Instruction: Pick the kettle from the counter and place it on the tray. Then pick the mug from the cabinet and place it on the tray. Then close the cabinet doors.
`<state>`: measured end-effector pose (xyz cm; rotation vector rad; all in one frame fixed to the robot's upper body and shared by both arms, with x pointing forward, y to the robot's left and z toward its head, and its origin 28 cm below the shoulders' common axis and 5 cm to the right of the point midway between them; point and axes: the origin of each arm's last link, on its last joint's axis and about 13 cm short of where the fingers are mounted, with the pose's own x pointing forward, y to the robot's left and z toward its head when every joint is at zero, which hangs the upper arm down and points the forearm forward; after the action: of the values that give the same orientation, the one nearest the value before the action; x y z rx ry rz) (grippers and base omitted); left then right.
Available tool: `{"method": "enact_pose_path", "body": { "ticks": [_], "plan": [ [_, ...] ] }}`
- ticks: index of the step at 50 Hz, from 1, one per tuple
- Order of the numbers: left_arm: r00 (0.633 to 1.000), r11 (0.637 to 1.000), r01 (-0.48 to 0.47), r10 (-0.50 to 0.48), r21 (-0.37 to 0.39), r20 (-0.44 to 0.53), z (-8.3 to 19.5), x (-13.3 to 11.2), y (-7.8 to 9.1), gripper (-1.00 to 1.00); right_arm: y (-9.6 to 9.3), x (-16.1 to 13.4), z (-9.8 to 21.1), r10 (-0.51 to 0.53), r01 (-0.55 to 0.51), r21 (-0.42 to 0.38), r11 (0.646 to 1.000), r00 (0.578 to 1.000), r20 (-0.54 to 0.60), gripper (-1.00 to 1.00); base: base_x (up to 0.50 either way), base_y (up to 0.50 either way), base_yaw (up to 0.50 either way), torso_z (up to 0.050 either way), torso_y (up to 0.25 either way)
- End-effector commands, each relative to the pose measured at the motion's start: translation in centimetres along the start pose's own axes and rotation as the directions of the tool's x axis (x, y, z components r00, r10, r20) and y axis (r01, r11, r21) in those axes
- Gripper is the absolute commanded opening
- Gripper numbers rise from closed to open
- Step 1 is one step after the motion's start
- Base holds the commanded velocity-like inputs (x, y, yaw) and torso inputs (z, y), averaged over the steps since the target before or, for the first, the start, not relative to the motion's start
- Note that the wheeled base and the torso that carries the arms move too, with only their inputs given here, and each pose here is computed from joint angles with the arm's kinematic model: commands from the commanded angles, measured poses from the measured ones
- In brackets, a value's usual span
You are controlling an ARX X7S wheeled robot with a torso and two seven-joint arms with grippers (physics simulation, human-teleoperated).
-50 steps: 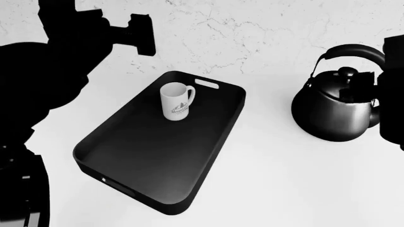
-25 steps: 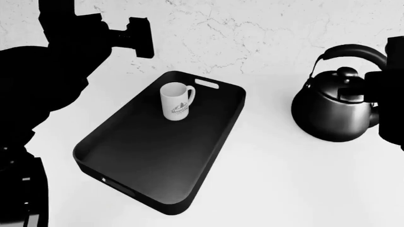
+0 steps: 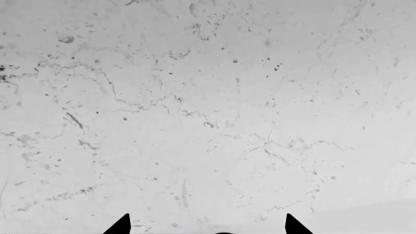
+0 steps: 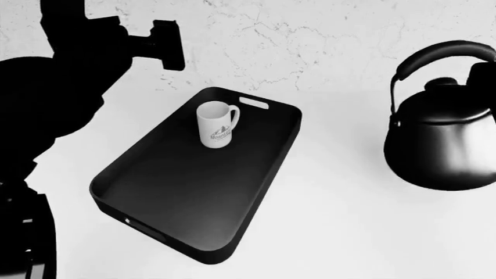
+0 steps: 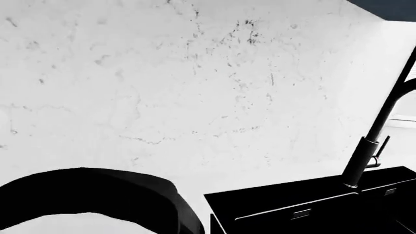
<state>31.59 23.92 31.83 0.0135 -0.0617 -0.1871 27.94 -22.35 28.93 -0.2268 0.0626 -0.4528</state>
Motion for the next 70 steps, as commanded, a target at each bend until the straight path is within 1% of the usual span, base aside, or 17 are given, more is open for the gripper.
{"method": "enact_pose_path", "body": {
  "ticks": [1,7,14,17,21,27,33,43,51,58,64,70],
  "plan": [
    [1.000,1.000,-0.006,0.006,-0.003,0.002,0.0,-0.1,0.1,1.00,-1.2,-2.9,1.9,-0.037,0.032,0.040,0.999,0.987,0.154,-1.00,0.00,0.00,0.00,0.000,0.000],
    [1.000,1.000,-0.011,0.011,-0.004,0.004,0.1,-0.1,0.2,1.00,-0.8,-5.3,2.1,0.025,-0.036,0.047,0.998,0.976,0.216,-1.00,0.00,0.00,0.00,0.002,0.002],
    [1.000,1.000,-0.020,0.021,-0.006,0.014,0.6,-0.2,0.4,1.00,0.3,-6.3,3.2,0.095,-0.108,0.038,0.993,0.961,0.260,-1.00,0.00,0.00,0.00,0.000,0.001],
    [1.000,1.000,-0.028,0.028,-0.007,0.014,0.5,-0.3,0.6,1.00,1.1,-6.8,3.3,0.133,-0.143,0.016,0.990,0.952,0.277,-1.00,0.00,0.00,0.00,0.003,0.004],
    [0.999,0.999,-0.040,0.040,-0.011,0.021,0.8,-0.4,0.8,1.00,2.1,-7.7,4.0,0.182,-0.190,-0.004,0.982,0.934,0.306,-1.00,0.00,0.00,0.00,0.000,0.003],
    [0.998,0.998,-0.056,0.056,-0.020,0.028,1.1,-0.8,1.3,1.00,3.7,-9.8,4.5,0.273,-0.274,-0.049,0.961,0.892,0.361,-1.00,0.00,0.00,0.00,0.000,0.002],
    [0.997,0.997,-0.073,0.074,-0.028,0.033,1.2,-1.1,1.8,1.00,4.5,-11.5,5.0,0.321,-0.321,-0.069,0.944,0.858,0.400,-1.00,0.00,0.00,0.00,0.002,0.002],
    [0.993,0.993,-0.107,0.109,-0.042,0.046,1.5,-1.6,2.5,1.00,6.3,-11.9,6.0,0.374,-0.373,-0.089,0.924,0.826,0.421,-1.00,0.00,0.00,0.00,0.000,0.002],
    [0.987,0.989,-0.141,0.144,-0.053,0.071,2.1,-2.8,3.6,1.00,8.7,-12.3,6.4,0.452,-0.452,-0.110,0.885,0.782,0.429,-1.00,0.00,0.00,0.00,0.001,0.001],
    [0.979,0.982,-0.179,0.184,-0.065,0.092,2.5,-3.9,4.8,1.00,11.0,-12.1,6.2,0.521,-0.534,-0.095,0.840,0.743,0.421,-1.00,0.00,0.00,0.00,0.001,0.001],
    [0.973,0.976,-0.204,0.211,-0.076,0.097,2.6,-4.3,5.5,1.00,12.8,-11.8,6.3,0.568,-0.600,-0.062,0.798,0.713,0.411,-1.00,0.00,0.00,0.00,0.000,0.002],
    [0.969,0.972,-0.219,0.227,-0.083,0.097,2.5,-4.6,6.0,1.00,13.7,-11.4,6.5,0.595,-0.651,0.002,0.759,0.694,0.406,-1.00,0.00,0.00,0.00,0.000,0.002]
  ]
}}
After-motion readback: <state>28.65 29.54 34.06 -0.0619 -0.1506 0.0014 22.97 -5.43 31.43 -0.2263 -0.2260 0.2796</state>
